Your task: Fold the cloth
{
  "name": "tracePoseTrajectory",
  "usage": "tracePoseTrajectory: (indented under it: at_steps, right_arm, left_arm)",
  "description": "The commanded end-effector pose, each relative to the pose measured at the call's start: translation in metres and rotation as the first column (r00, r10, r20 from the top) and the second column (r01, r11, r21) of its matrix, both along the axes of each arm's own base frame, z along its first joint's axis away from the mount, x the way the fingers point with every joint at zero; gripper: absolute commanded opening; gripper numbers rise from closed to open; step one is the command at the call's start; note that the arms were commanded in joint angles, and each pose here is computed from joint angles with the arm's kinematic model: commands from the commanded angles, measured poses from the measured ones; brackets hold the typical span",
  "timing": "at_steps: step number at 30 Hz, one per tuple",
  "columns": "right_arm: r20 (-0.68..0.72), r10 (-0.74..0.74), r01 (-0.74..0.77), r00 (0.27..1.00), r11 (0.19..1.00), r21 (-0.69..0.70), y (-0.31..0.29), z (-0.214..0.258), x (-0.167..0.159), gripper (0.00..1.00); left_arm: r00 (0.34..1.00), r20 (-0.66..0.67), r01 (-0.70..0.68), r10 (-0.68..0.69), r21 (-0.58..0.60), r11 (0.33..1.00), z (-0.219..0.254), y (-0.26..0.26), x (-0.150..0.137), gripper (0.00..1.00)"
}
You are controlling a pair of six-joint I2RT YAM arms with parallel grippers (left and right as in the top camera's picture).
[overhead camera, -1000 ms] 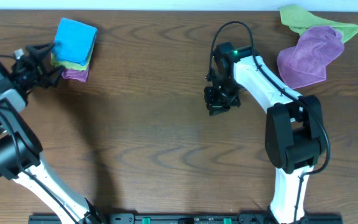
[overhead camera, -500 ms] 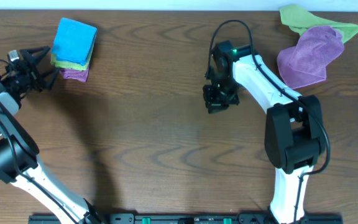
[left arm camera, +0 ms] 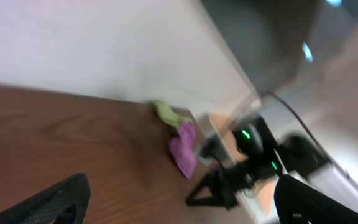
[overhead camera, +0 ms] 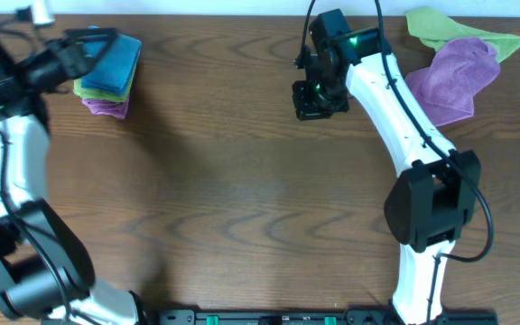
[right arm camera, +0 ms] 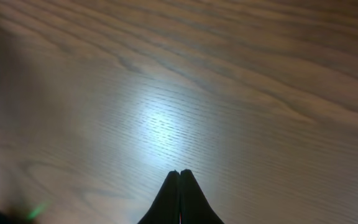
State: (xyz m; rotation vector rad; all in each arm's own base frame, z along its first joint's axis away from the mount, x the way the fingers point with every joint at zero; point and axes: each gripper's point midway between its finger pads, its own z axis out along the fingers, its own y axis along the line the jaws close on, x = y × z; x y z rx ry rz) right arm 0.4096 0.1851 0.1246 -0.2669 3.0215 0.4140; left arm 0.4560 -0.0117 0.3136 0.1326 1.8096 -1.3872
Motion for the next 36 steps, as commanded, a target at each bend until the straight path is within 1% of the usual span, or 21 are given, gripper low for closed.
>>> tracePoseTrajectory:
  at_steps: [1,3,4,5,7,8,10,12,14,15,17,19,20,22,26,28,30,32,33,34,36]
  right_arm:
    - [0.058,0.042,-0.037,0.997,0.996,-0.082,-0.008,0.011,0.006,0.02]
    - [0.074,0.077,-0.071,0.994,0.994,-0.082,-0.008,0.022,0.005,0.02]
    - [0.086,0.087,-0.080,0.993,0.993,-0.082,-0.008,0.027,0.005,0.02]
    - [0.107,0.100,-0.092,0.989,0.993,-0.079,-0.009,0.035,0.005,0.02]
    - [0.158,0.114,-0.104,0.981,0.992,-0.071,-0.010,0.052,0.007,0.01]
    - [0.184,0.114,-0.102,0.976,0.992,-0.073,-0.013,0.061,0.008,0.02]
    - [0.232,0.099,-0.082,0.968,0.993,-0.080,-0.021,0.079,0.008,0.02]
    - [0.282,0.077,-0.056,0.956,0.995,-0.082,-0.032,0.099,0.008,0.01]
    - [0.335,0.053,-0.019,0.941,0.994,-0.104,-0.047,0.118,0.008,0.02]
    - [0.365,0.038,0.003,0.930,0.994,-0.112,-0.056,0.131,0.005,0.02]
    - [0.394,0.022,0.020,0.919,0.994,-0.104,-0.064,0.148,-0.002,0.01]
    - [0.408,0.016,0.028,0.913,0.994,-0.101,-0.070,0.160,-0.012,0.01]
    - [0.411,0.016,0.029,0.912,0.994,-0.102,-0.072,0.166,-0.021,0.02]
    - [0.407,0.021,0.024,0.913,0.994,-0.106,-0.075,0.170,-0.034,0.02]
    - [0.407,0.031,0.017,0.913,0.993,-0.113,-0.080,0.175,-0.060,0.02]
    - [0.419,0.029,0.016,0.907,0.994,-0.105,-0.082,0.178,-0.079,0.02]
    - [0.442,0.026,0.015,0.897,0.996,-0.089,-0.082,0.182,-0.100,0.02]
    - [0.481,0.025,0.008,0.876,0.998,-0.066,-0.082,0.188,-0.122,0.02]
    - [0.502,0.023,0.005,0.864,0.998,-0.055,-0.082,0.191,-0.131,0.02]
    - [0.527,0.023,-0.002,0.849,0.999,-0.040,-0.081,0.194,-0.142,0.02]
    - [0.575,0.021,-0.018,0.818,1.000,-0.012,-0.082,0.198,-0.164,0.02]
  left_arm:
    - [0.989,0.123,0.074,-0.085,0.087,0.993,0.013,-0.051,-0.006,0.96]
    - [0.987,0.134,0.068,-0.086,0.135,0.989,0.005,-0.082,-0.001,0.96]
    - [0.990,0.127,0.039,-0.061,0.168,0.985,-0.004,-0.093,0.005,0.96]
    - [0.992,0.122,-0.001,-0.026,0.215,0.977,-0.014,-0.102,0.012,0.95]
    - [0.990,0.116,-0.112,0.077,0.338,0.934,-0.038,-0.115,0.027,0.95]
    - [0.984,0.118,-0.171,0.134,0.399,0.901,-0.049,-0.118,0.034,0.95]
    - [0.970,0.113,-0.243,0.215,0.491,0.836,-0.066,-0.120,0.040,0.95]
    - [0.961,0.092,-0.266,0.261,0.561,0.784,-0.081,-0.123,0.038,0.95]
    - [0.952,0.066,-0.270,0.300,0.646,0.714,-0.100,-0.121,0.032,0.96]
    - [0.938,0.043,-0.273,0.344,0.701,0.658,-0.112,-0.113,0.027,0.96]
    - [0.915,0.005,-0.262,0.403,0.767,0.586,-0.125,-0.098,0.015,0.96]
    - [0.912,-0.032,-0.229,0.410,0.789,0.570,-0.128,-0.094,0.001,0.96]
    - [0.910,-0.053,-0.210,0.412,0.798,0.566,-0.125,-0.091,-0.010,0.96]
    - [0.905,-0.063,-0.199,0.420,0.811,0.550,-0.114,-0.085,-0.027,1.00]
    - [0.885,-0.005,-0.255,0.465,0.831,0.494,-0.074,-0.066,-0.063,0.99]
    - [0.873,0.050,-0.304,0.485,0.832,0.463,-0.047,-0.057,-0.088,0.99]
    - [0.875,0.090,-0.335,0.476,0.823,0.458,-0.024,-0.057,-0.115,0.99]
    - [0.893,0.120,-0.340,0.434,0.812,0.474,-0.006,-0.064,-0.142,0.99]
    - [0.899,0.131,-0.341,0.418,0.808,0.481,-0.001,-0.067,-0.153,0.99]
    - [0.906,0.145,-0.343,0.399,0.803,0.488,0.005,-0.070,-0.166,0.96]
    - [0.912,0.177,-0.352,0.369,0.800,0.486,0.013,-0.074,-0.187,0.96]
